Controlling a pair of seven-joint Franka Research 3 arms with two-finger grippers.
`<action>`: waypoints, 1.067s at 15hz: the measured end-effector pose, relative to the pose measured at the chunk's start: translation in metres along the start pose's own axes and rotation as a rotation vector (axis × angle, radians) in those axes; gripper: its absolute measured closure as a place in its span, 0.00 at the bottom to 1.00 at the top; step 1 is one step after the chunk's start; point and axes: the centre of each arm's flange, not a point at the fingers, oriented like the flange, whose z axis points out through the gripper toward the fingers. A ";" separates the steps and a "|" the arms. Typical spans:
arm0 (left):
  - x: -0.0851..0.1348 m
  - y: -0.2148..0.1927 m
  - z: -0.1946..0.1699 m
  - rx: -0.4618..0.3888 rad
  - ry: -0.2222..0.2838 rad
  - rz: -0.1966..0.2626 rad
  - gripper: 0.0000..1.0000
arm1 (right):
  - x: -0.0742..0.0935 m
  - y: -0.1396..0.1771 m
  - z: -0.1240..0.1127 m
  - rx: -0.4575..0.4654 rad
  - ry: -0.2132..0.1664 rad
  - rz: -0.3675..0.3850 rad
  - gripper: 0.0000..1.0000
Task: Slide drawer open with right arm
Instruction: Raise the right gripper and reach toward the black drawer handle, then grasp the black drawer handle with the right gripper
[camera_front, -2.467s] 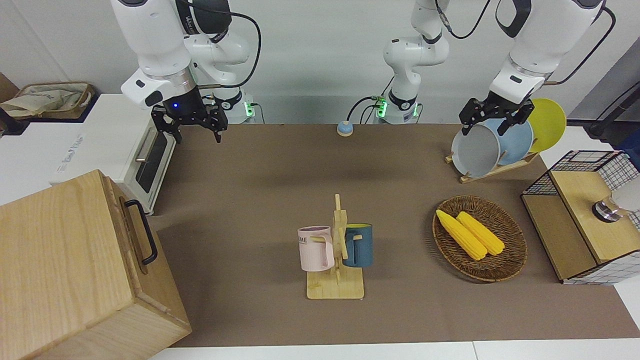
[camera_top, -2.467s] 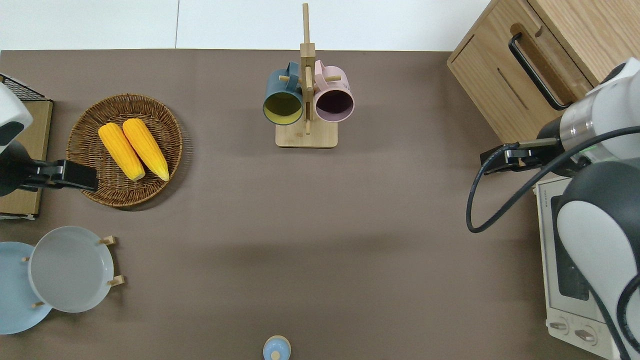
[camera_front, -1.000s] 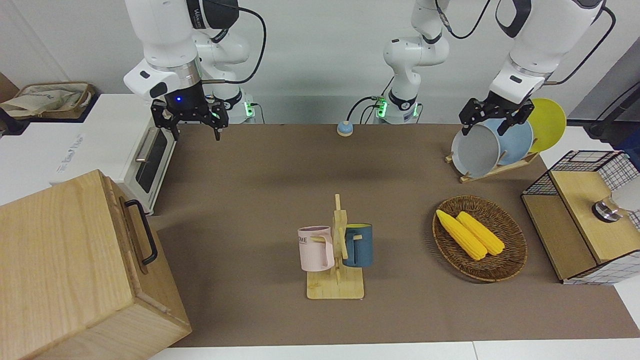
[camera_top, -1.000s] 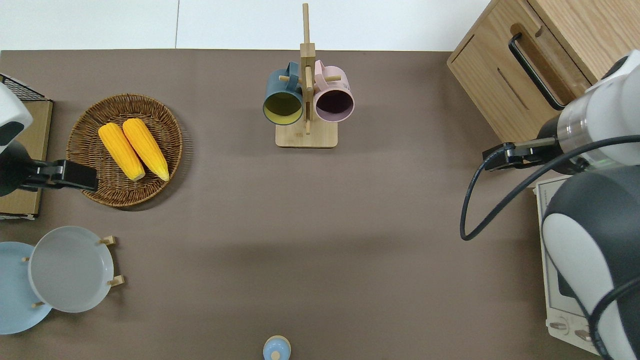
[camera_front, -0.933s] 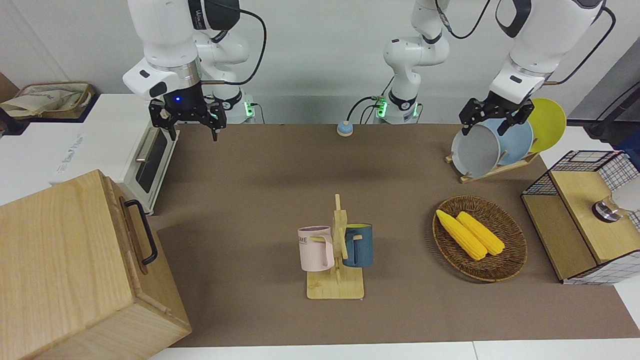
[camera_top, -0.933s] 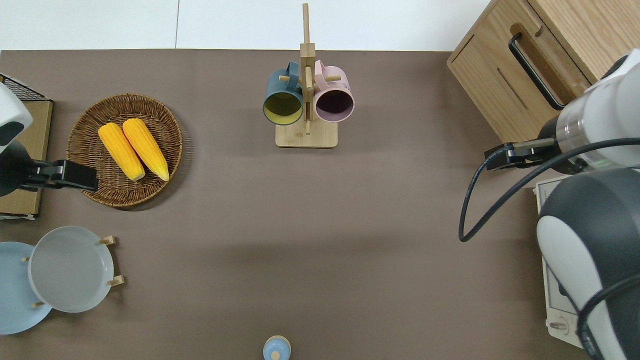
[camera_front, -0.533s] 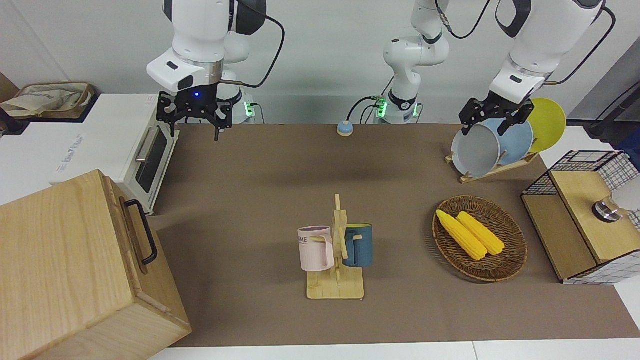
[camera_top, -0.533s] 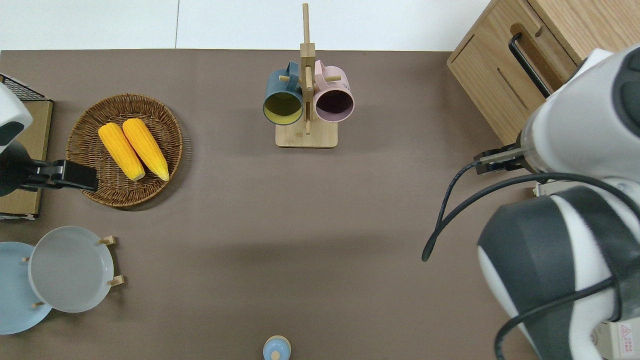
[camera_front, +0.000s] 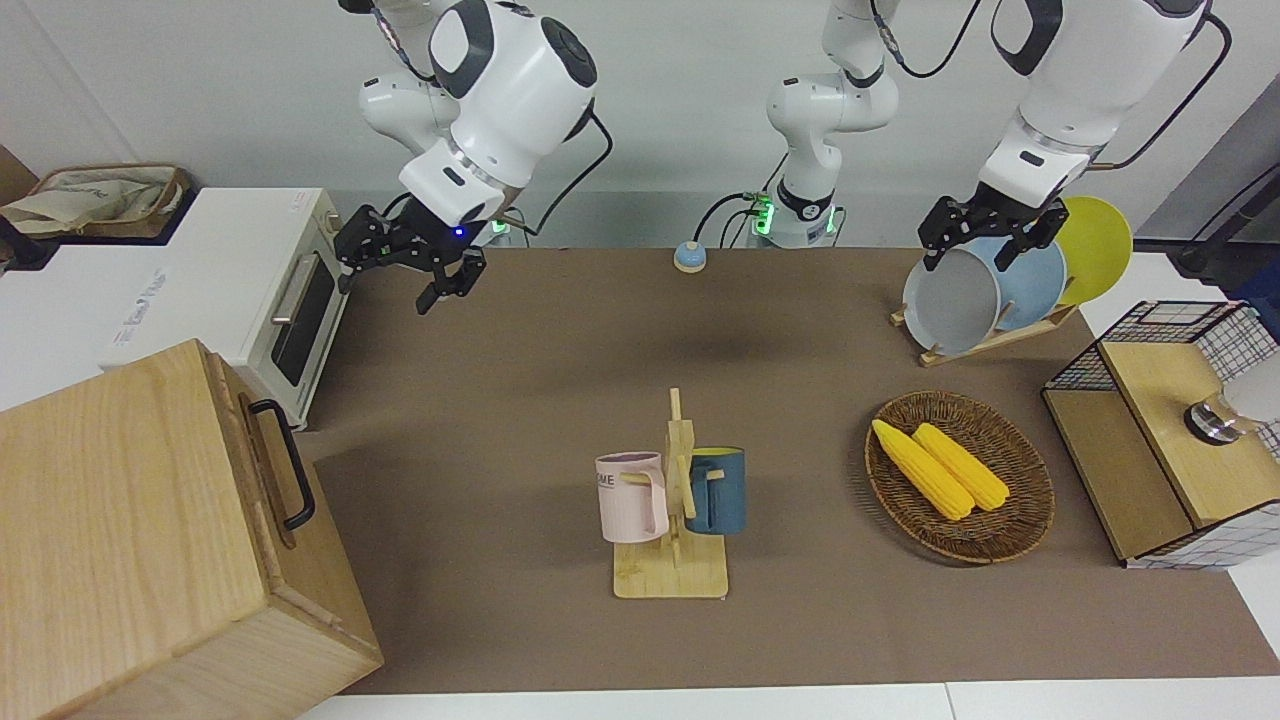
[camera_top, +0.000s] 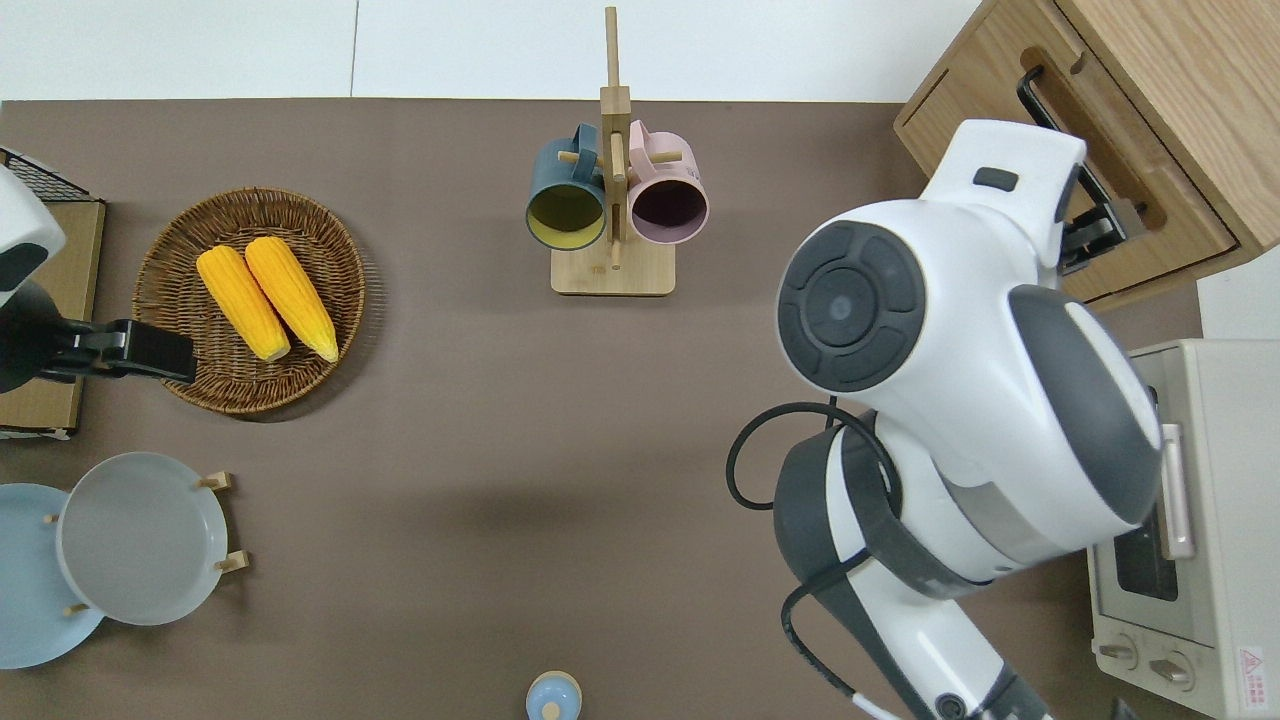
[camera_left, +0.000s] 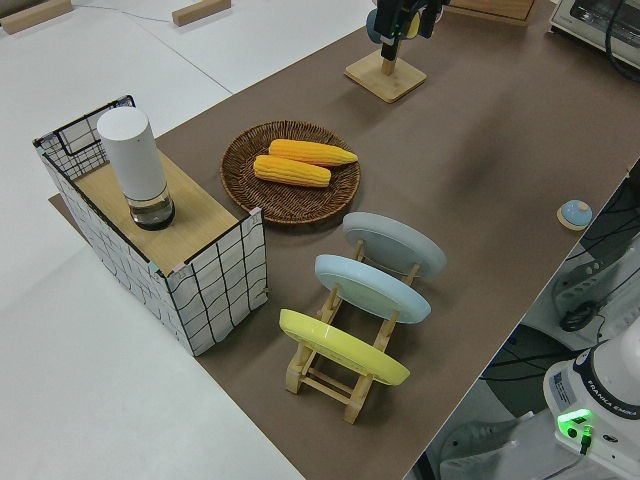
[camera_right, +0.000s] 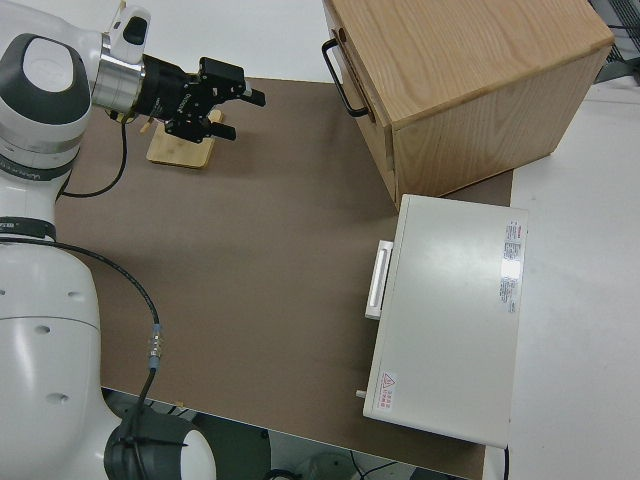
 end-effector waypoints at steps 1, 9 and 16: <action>0.000 0.000 0.000 0.000 0.000 0.000 0.00 | 0.005 -0.005 0.004 -0.038 0.017 -0.017 0.01; 0.000 0.000 0.000 0.000 0.000 0.000 0.00 | 0.044 -0.037 0.058 -0.385 0.050 -0.143 0.01; 0.000 0.000 0.000 0.000 0.000 0.000 0.00 | 0.069 -0.073 0.109 -0.554 0.081 -0.083 0.02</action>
